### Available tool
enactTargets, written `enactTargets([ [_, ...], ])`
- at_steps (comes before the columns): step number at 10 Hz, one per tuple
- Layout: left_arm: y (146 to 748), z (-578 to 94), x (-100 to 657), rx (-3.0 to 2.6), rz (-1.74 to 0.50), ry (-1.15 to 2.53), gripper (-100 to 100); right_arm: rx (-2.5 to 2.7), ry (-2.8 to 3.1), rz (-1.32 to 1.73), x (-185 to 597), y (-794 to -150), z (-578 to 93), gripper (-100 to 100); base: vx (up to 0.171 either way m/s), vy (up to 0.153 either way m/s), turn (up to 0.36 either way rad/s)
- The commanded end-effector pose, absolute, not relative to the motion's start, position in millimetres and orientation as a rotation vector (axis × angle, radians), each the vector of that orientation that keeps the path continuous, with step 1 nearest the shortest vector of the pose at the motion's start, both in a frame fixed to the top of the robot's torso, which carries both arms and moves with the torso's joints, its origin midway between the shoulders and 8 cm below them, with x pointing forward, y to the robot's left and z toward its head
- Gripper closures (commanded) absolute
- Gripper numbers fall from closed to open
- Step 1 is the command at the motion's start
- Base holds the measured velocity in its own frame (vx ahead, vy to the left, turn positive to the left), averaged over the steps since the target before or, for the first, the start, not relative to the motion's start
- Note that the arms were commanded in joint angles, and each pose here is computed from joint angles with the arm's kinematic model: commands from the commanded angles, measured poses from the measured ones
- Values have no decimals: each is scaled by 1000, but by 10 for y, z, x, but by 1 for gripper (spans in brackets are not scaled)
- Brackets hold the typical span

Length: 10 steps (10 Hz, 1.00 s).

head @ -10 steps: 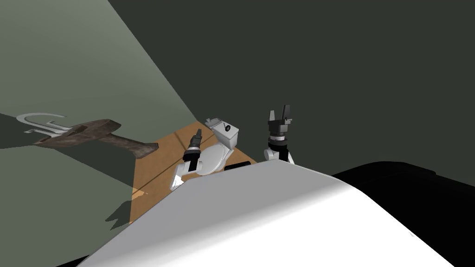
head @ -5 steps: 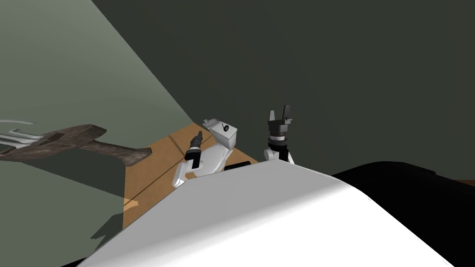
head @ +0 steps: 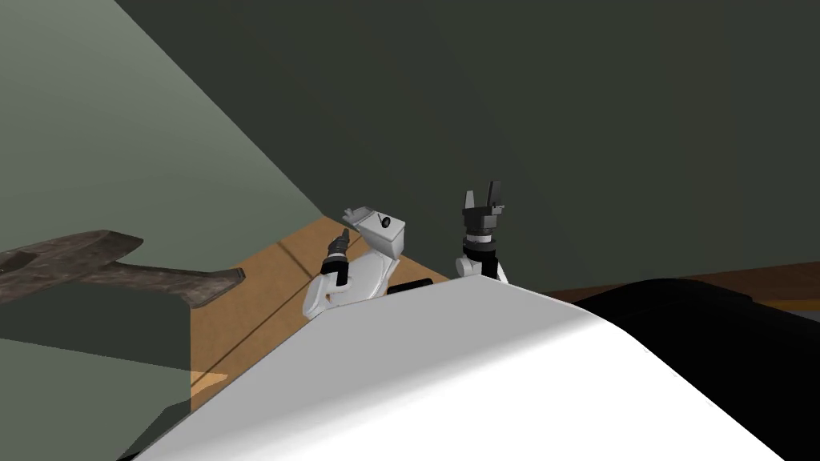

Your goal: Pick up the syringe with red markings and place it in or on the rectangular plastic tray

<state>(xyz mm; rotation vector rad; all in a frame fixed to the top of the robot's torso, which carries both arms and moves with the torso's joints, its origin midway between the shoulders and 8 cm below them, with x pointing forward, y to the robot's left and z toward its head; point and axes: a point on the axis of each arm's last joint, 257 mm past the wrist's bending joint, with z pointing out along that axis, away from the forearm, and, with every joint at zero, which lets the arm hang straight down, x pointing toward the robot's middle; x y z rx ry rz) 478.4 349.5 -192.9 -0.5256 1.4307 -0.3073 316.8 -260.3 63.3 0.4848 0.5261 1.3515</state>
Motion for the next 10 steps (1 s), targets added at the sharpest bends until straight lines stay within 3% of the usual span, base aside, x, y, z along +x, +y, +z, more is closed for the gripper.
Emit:
enactTargets([
  [1, 3546, -1977, 4787, -519, -266, 1444, -100, 485, 526, 1351, 3168, -2603, 633, 0, -6, 30, -110],
  [10, 3889, -2384, 4960, -514, -25, 1519, -100, 485, 526, 1351, 3168, -2603, 632, 0, -2, 16, -150],
])
